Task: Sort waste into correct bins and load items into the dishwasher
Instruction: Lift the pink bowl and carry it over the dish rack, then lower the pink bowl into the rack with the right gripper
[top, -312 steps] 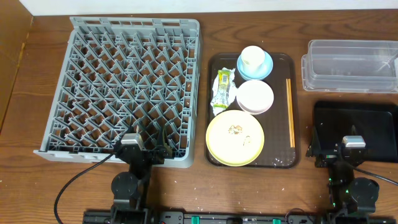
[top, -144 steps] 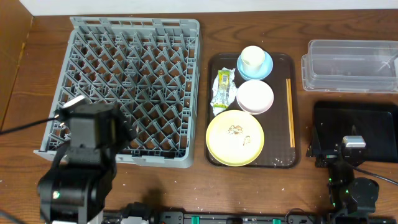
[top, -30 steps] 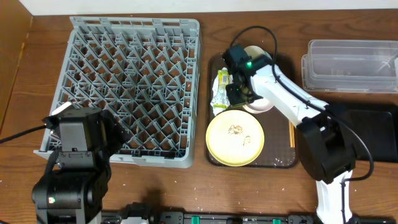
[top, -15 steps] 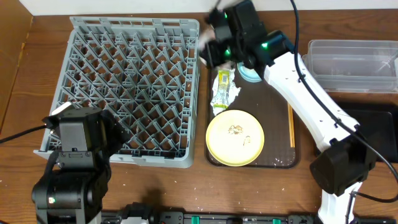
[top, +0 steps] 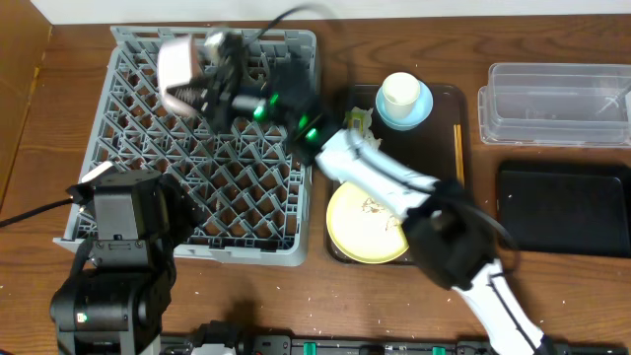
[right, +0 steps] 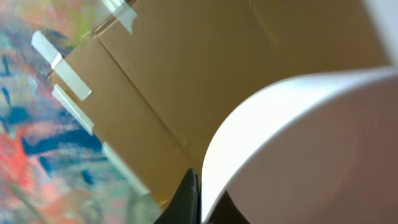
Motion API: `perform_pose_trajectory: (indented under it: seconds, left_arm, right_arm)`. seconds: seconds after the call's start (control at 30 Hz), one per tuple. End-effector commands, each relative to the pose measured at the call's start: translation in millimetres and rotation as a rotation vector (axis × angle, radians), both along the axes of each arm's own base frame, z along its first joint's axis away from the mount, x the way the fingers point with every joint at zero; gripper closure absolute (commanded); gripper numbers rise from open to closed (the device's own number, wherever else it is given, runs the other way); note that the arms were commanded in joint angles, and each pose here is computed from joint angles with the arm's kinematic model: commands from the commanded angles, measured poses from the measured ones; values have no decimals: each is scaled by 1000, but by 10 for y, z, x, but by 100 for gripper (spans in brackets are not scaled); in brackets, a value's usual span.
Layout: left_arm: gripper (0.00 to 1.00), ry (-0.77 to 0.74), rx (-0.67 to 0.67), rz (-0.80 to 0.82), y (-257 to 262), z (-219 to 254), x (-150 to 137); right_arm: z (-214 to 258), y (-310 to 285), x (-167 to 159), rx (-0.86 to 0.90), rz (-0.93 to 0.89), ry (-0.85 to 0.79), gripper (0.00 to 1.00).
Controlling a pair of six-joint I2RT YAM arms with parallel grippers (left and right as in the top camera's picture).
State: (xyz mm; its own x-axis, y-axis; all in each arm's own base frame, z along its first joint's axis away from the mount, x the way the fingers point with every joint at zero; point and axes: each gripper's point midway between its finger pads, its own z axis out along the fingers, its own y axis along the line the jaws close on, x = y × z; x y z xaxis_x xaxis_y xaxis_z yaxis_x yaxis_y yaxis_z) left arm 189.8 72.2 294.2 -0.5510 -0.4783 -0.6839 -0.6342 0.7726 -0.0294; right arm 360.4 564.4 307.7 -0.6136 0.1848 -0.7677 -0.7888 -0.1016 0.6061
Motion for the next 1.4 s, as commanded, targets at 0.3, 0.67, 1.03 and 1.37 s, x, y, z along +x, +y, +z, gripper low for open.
perform_pose_trajectory:
  seconds: [0.3, 0.67, 1.03, 1.37]
  left_arm:
    - [2, -14, 1, 18, 21, 40, -10]
    - [2, -14, 1, 18, 21, 40, -10]
    - [2, -14, 1, 18, 21, 40, -10]
    - [2, -14, 1, 18, 21, 40, -10]
  right_arm:
    - [-1086, 366, -54, -89, 30, 355, 99]
    - [-1296, 104, 307, -155, 0, 424, 99]
    - [-759, 158, 128, 43, 56, 400, 99]
    - [-1121, 343, -14, -39, 44, 402, 99]
